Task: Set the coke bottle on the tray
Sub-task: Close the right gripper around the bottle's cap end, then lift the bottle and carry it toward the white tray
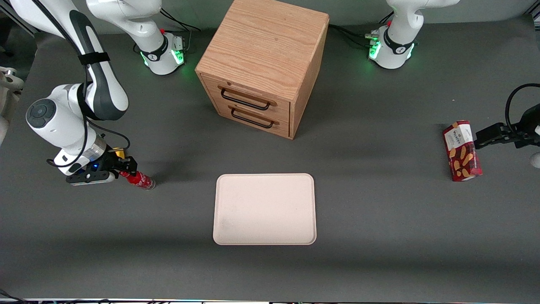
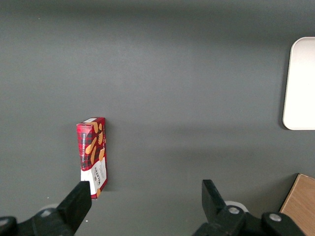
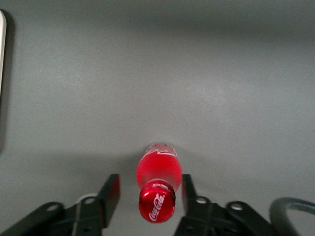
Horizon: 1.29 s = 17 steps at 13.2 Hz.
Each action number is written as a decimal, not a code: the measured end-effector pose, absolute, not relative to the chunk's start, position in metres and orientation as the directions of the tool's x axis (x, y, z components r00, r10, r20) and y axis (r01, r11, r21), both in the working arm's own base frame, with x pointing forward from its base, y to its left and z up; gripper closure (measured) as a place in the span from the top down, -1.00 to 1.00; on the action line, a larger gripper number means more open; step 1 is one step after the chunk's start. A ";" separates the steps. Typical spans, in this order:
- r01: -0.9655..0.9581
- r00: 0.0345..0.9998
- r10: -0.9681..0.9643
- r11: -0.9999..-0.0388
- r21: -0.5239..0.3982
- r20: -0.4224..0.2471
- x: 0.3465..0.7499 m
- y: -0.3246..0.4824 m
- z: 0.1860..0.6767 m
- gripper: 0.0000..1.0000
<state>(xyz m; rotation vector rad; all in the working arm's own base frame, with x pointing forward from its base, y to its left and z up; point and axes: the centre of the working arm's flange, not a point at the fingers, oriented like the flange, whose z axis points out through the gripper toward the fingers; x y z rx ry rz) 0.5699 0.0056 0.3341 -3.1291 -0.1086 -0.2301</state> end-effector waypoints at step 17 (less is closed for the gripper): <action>0.085 0.996 0.086 -0.996 -0.021 -0.038 0.591 0.010 0.608 -0.37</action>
